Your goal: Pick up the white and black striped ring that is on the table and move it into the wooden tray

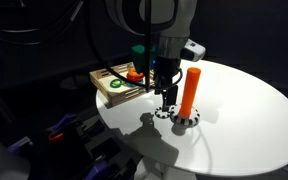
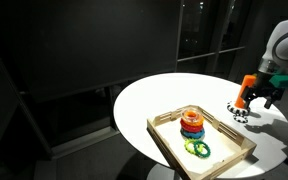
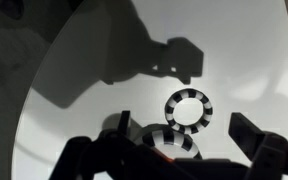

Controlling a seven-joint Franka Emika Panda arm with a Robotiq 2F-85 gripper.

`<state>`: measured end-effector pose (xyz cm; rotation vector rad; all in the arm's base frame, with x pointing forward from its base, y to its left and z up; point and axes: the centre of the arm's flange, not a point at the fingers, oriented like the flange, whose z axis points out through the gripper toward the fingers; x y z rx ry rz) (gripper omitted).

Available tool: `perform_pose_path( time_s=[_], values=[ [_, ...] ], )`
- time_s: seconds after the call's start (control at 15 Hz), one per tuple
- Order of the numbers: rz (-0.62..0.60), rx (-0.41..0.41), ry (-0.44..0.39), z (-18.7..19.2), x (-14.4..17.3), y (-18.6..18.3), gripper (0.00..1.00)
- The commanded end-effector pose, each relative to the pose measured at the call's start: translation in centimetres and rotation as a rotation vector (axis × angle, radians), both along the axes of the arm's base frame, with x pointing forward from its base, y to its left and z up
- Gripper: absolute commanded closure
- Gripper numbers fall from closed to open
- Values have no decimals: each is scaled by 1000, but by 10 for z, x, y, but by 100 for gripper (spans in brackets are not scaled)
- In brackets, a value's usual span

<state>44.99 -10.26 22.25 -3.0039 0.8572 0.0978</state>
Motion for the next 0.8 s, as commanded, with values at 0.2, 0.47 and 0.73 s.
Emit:
perform_pose_path(
  time_s=[0.2, 0.47, 0.73],
  values=[
    [-55, -25, 21, -31, 21, 3, 0],
    [-56, -42, 29, -39, 26, 15, 0],
    [-57, -56, 24, -44, 32, 24, 0]
  ],
)
